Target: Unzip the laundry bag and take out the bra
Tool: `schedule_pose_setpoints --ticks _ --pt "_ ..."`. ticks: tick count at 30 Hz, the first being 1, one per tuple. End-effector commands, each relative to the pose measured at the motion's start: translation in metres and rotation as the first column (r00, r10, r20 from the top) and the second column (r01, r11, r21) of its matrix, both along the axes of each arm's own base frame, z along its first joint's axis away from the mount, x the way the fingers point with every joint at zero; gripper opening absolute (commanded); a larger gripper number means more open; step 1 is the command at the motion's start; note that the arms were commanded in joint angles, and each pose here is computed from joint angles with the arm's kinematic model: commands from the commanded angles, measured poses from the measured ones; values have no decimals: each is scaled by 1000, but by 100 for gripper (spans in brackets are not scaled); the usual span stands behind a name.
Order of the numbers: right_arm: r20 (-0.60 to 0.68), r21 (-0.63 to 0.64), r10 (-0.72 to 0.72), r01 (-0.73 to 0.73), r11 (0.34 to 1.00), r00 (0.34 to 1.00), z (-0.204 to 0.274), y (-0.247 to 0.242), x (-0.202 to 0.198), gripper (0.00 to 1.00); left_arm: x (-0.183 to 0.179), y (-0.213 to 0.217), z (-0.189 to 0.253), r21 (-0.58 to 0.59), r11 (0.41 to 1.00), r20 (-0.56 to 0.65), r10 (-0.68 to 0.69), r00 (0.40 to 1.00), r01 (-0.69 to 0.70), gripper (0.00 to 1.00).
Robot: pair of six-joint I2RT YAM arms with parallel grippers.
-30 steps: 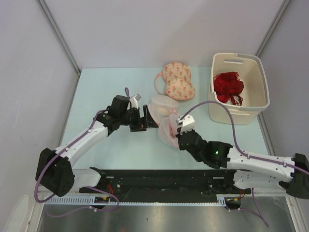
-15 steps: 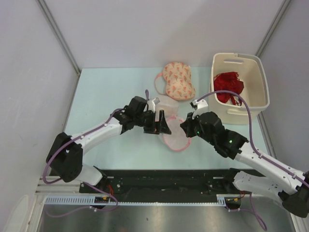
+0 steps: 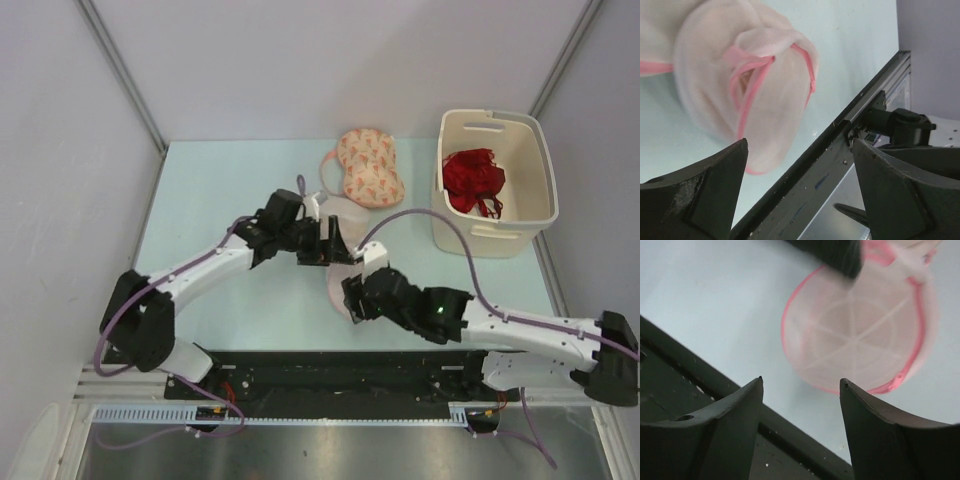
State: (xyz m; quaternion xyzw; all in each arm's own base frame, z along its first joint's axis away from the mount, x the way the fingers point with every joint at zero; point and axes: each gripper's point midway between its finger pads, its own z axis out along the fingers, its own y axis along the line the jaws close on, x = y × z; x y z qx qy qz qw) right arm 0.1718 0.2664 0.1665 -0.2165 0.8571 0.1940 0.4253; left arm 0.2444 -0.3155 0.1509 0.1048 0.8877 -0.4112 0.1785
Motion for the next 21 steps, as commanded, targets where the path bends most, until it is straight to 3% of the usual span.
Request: schedule_pose_setpoints --ticks 1,7,13,16,17,19,21 --pt "95 -74 -47 54 996 994 -19 12 -12 68 16 54 41 -74 988 54 141 989 -137 91" --pt "187 -170 -17 49 984 982 -48 48 -18 68 31 114 38 -5 955 71 297 952 -297 92" --pt "305 -292 -85 178 940 949 -67 54 1 65 29 119 27 -32 949 28 314 949 -313 92" --pt "370 -297 -139 258 919 919 -61 54 9 48 26 117 19 -40 951 3 308 951 -308 91" --pt "380 -281 -155 274 920 912 -55 57 10 28 25 117 17 -36 951 -4 308 951 -308 91" --pt "396 -260 -187 305 916 899 -49 54 11 6 25 117 15 -34 952 -4 305 952 -305 91" --pt "395 -218 -203 306 926 896 -35 53 9 0 24 118 13 -29 953 -2 302 953 -302 91"
